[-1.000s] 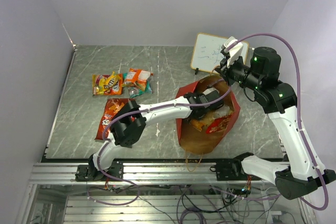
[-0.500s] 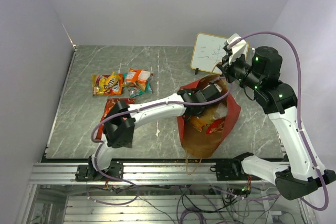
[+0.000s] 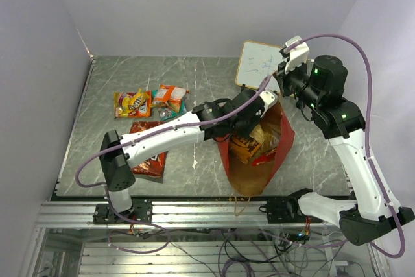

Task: Take the snacks out of the paper bag

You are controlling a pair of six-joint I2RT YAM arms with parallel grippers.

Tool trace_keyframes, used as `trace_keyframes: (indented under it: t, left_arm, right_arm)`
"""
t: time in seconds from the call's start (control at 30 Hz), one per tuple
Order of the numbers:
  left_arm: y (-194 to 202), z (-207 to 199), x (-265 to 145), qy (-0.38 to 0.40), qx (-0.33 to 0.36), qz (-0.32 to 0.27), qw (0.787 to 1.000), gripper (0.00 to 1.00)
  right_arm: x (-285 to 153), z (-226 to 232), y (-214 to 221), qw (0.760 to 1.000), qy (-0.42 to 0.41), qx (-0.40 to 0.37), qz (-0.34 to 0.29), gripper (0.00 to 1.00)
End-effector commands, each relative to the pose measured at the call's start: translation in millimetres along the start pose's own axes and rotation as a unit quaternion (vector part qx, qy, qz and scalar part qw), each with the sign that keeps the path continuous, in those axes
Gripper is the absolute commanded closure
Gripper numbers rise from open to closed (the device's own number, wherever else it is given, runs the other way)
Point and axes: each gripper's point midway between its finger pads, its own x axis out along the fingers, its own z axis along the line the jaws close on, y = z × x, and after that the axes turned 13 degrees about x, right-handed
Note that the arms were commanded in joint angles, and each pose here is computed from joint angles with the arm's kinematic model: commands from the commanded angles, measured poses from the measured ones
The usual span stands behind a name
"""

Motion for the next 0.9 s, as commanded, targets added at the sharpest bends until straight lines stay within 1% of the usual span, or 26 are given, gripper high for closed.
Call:
trace_keyframes:
  t: [0.0, 0.33, 0.6, 0.87]
  left_arm:
    - [-54, 1, -43, 0.028, -0.006, -0.091, 0.995, 0.93]
    - [-115, 22, -105, 0.012, -0.033, -0.191, 0.981, 0.93]
    - [-166, 40, -162, 0.003, -0.063, -0.276, 0.959, 0.93]
    - [-191, 71, -221, -0.036, -0.121, -0.326, 0.937, 0.93]
  right_arm:
    - [3, -13, -23, 0.998, 0.037, 0.014, -0.046, 1.00]
    - [5, -15, -19, 0.998, 0.042, 0.010, -0.040, 1.00]
    - [3, -16, -16, 0.998, 0.045, 0.008, -0.038, 1.00]
    - [2, -23, -16, 0.997, 0.065, 0.011, -0.038, 1.00]
